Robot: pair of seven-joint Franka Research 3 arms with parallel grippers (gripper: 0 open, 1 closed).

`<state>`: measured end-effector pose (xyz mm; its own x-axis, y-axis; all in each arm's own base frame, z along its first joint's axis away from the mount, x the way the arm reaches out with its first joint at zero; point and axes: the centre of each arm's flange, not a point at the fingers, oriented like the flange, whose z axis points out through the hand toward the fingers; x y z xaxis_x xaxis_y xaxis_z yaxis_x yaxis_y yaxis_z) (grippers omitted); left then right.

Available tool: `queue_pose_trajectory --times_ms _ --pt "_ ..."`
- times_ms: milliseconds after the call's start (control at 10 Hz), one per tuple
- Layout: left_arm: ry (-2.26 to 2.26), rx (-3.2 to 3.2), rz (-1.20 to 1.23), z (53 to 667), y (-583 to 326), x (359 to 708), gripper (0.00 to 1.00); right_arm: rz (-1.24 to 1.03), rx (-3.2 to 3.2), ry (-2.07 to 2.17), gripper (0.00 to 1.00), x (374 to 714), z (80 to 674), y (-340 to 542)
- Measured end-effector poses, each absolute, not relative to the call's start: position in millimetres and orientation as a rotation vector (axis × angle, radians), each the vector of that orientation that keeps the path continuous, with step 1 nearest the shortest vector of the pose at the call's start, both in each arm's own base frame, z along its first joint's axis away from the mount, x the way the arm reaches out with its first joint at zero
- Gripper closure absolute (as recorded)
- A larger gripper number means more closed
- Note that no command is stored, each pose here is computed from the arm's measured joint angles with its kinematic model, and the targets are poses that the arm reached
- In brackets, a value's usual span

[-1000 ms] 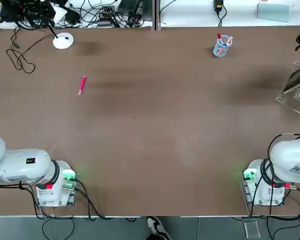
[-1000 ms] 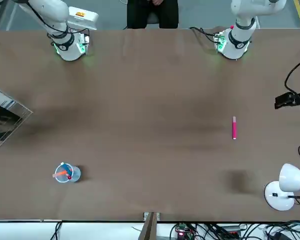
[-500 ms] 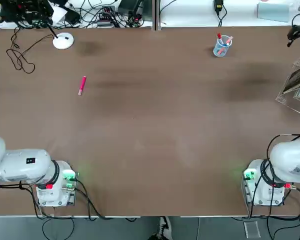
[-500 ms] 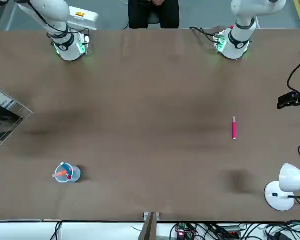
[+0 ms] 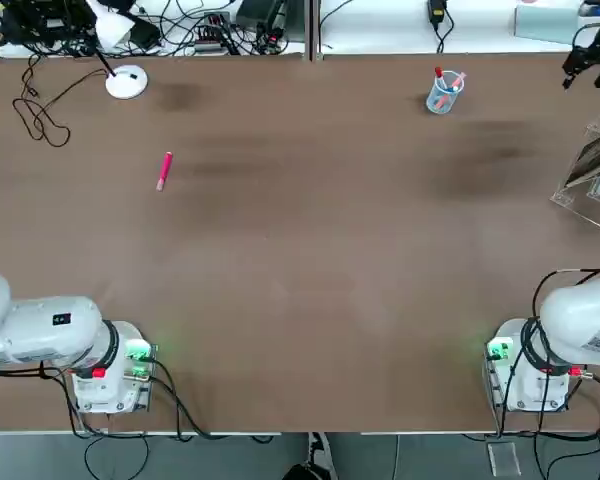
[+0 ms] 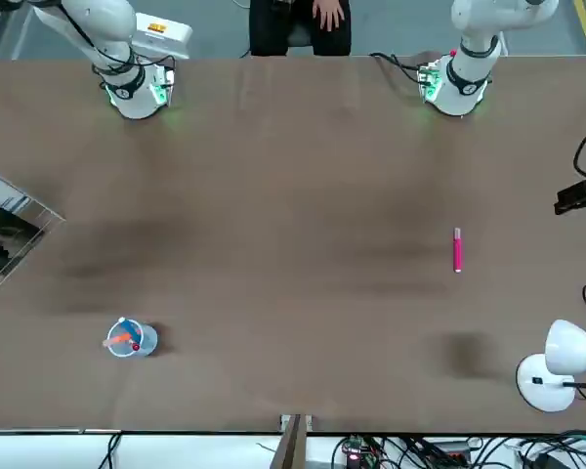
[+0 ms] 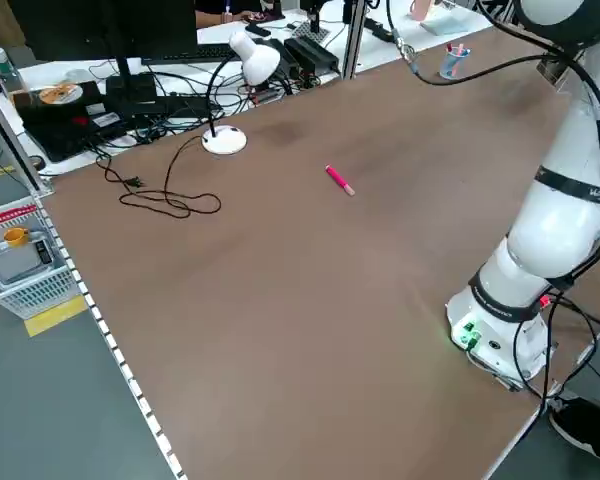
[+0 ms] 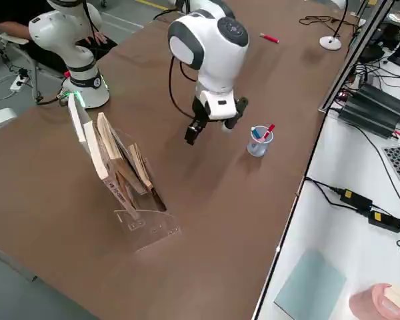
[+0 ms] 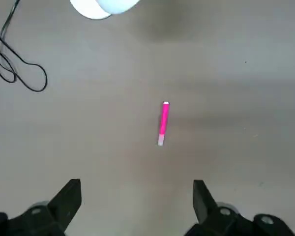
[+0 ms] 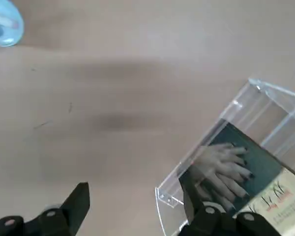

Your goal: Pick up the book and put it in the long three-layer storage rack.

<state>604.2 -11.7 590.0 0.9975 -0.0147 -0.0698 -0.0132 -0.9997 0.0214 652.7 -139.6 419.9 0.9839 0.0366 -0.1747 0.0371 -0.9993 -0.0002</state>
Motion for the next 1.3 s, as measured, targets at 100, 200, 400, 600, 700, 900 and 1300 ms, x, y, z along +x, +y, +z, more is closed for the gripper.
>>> queue_pose_trajectory --times_ms 100,200,400,600,700,900,1300 --pt "-0.02 3.119 -0.105 591.1 -11.0 604.3 0.0 -0.264 3.122 0.094 0.15 656.5 420.5 -125.0" --pt "-0.02 3.119 -0.103 591.9 -11.2 604.4 0.0 -0.25 3.119 0.127 0.15 660.1 421.2 -111.2" --pt "-0.023 3.119 -0.096 594.0 -12.3 604.5 0.0 -0.217 3.112 0.156 0.15 666.3 424.4 -87.5" --pt "-0.026 3.118 -0.093 595.0 -13.0 604.5 0.0 -0.2 3.112 0.1 0.14 669.3 428.0 -74.2" --pt "-0.025 3.118 -0.093 595.0 -12.9 604.5 0.0 -0.192 3.112 0.06 0.13 670.7 428.8 -66.6" --pt "-0.025 3.118 -0.092 595.1 -12.8 604.5 0.0 -0.178 3.101 -0.07 0.08 672.9 431.2 -43.0" --pt "-0.025 3.118 -0.092 595.1 -12.9 604.5 0.0 -0.145 3.074 -0.289 0.0 668.0 453.5 -7.2"
